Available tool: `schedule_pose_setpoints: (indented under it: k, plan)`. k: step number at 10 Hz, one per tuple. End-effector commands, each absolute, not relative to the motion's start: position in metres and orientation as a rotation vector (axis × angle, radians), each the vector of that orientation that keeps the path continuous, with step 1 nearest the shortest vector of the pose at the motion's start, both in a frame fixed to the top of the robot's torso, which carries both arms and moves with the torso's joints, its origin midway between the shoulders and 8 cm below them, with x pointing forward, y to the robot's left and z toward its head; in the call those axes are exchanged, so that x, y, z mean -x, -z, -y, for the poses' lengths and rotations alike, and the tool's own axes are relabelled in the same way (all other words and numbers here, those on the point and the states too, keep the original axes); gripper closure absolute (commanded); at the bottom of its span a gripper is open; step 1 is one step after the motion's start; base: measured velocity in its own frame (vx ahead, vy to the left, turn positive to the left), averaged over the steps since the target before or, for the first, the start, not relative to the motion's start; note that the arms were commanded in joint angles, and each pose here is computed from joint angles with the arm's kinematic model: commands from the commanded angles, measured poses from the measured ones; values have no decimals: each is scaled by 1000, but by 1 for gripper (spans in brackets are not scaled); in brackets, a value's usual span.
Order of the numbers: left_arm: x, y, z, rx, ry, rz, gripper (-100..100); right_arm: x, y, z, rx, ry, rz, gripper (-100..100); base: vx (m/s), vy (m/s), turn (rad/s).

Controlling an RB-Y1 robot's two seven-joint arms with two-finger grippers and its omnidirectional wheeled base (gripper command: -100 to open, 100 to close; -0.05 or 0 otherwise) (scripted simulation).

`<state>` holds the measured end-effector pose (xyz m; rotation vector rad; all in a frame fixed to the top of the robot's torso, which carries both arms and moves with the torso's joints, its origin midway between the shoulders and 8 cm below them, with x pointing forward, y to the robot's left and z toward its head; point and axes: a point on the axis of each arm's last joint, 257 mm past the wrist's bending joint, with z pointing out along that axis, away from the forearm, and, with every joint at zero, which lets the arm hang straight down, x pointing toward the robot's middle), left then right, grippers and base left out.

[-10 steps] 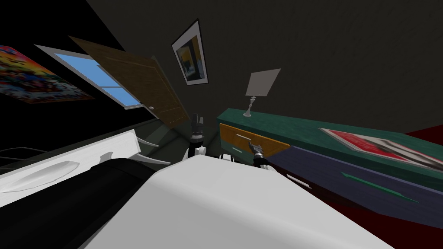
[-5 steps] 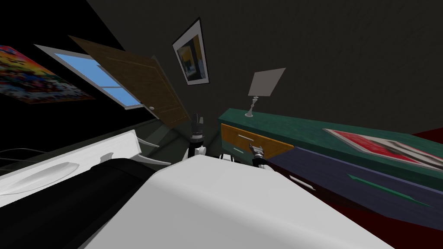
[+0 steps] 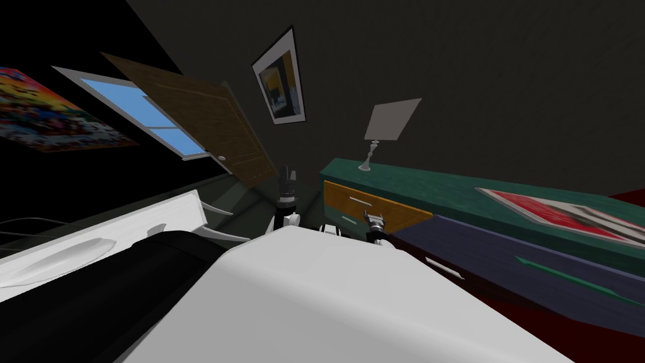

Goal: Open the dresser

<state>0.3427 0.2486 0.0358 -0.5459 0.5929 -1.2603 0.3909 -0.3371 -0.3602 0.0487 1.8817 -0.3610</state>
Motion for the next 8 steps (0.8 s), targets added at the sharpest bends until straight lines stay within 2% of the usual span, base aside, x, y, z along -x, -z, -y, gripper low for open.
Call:
schedule_pose_setpoints:
  k: [1, 8]
  plan:
    - [-343, -36, -249, 546, 1260, -593, 0, -388, 365, 344, 5, 453, -1886, -100, 15, 75, -5]
    - [-343, -36, -249, 546, 1260, -593, 0, -388, 368, 358, 170, 687, -1853, -100, 13, 58, -5]
